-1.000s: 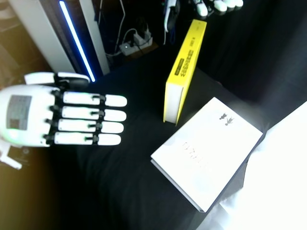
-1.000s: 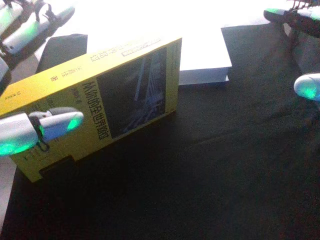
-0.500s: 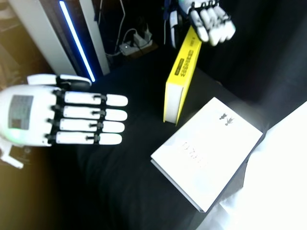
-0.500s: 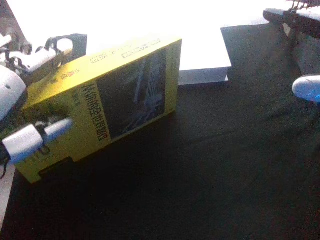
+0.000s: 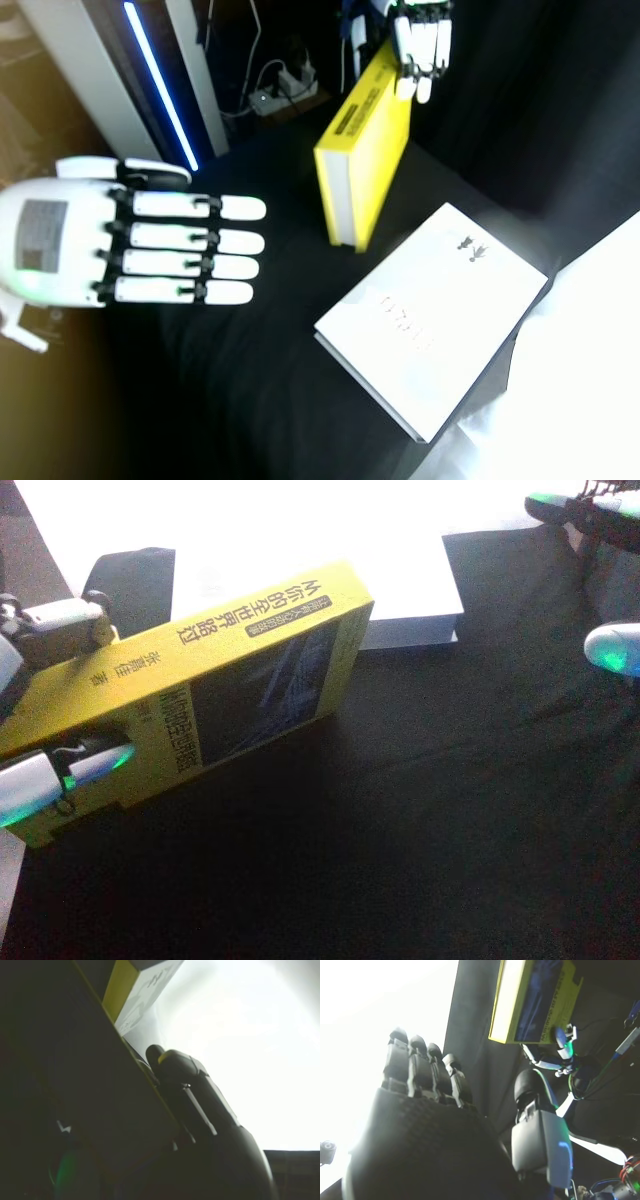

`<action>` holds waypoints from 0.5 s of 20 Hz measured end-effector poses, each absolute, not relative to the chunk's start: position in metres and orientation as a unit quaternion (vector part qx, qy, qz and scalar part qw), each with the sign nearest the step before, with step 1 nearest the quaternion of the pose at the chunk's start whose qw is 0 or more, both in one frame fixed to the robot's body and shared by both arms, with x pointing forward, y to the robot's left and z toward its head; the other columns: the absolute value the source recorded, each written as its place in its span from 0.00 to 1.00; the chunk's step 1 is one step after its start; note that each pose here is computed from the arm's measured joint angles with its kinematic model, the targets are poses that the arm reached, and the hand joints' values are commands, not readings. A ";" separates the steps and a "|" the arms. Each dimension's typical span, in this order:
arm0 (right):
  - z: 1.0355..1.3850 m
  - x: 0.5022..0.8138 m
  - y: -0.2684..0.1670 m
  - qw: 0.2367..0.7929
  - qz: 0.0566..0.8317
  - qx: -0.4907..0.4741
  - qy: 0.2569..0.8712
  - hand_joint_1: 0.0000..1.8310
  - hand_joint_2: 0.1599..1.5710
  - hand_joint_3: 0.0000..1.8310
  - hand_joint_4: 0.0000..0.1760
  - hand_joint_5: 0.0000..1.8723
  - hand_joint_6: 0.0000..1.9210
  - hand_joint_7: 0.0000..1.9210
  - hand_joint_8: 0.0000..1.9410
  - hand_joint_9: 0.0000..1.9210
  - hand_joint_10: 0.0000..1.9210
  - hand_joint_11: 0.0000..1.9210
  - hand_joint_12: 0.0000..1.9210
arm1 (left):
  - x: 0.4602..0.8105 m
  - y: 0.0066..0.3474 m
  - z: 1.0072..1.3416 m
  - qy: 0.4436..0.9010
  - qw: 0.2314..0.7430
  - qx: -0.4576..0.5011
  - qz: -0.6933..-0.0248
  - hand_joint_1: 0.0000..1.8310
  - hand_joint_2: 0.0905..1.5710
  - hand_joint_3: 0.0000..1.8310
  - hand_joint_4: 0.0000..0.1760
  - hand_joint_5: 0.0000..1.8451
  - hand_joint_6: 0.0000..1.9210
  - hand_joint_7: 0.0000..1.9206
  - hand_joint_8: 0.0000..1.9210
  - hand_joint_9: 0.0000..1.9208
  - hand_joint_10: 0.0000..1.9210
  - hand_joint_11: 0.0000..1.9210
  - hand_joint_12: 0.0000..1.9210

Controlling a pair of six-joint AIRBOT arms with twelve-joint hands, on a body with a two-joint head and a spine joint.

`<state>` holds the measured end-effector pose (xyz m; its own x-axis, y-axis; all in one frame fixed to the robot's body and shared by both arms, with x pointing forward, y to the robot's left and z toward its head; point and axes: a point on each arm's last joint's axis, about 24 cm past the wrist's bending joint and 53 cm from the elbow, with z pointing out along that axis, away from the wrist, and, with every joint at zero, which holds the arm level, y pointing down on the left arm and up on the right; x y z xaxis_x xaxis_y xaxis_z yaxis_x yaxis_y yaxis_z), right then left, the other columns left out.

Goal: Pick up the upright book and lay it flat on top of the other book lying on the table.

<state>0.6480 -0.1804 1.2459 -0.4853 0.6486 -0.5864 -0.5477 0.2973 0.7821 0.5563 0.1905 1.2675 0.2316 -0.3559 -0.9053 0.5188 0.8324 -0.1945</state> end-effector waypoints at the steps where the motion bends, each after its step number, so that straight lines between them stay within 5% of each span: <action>1: 1.246 0.648 -0.181 0.506 0.591 0.041 0.627 0.17 0.77 0.03 0.13 0.00 0.00 0.00 0.00 0.00 0.00 0.00 0.00 | 0.552 0.189 1.275 0.540 0.787 0.079 -0.287 0.59 0.79 0.00 0.00 0.40 0.70 0.59 0.51 0.61 0.65 0.53 0.83; 5: 1.247 0.649 -0.182 0.507 0.592 0.044 0.625 0.22 0.76 0.02 0.10 0.00 0.00 0.00 0.00 0.00 0.00 0.00 0.00 | 0.544 0.184 1.298 0.498 0.808 0.094 -0.301 0.59 0.79 0.00 0.00 0.39 0.71 0.61 0.45 0.65 0.54 0.58 0.72; 6: 1.247 0.649 -0.182 0.507 0.592 0.044 0.625 0.21 0.77 0.02 0.00 0.00 0.00 0.00 0.00 0.00 0.00 0.00 0.00 | 0.545 0.187 1.306 0.485 0.819 0.093 -0.293 0.59 0.79 0.00 0.00 0.39 0.70 0.62 0.45 0.67 0.56 0.61 0.72; 10: 1.253 0.653 -0.179 0.512 0.597 0.043 0.616 0.17 0.77 0.02 0.00 0.00 0.00 0.00 0.00 0.00 0.00 0.00 0.00 | 0.562 0.194 1.331 0.450 0.854 0.085 -0.248 0.59 0.79 0.00 0.00 0.39 0.71 0.62 0.42 0.69 0.56 0.64 0.70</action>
<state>0.6534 -0.1795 1.2526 -0.4729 0.6639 -0.5793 -0.5585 0.2827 0.7798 0.5621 0.1936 1.3308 0.4724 -0.3475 -0.8100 0.5011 0.8619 -0.0776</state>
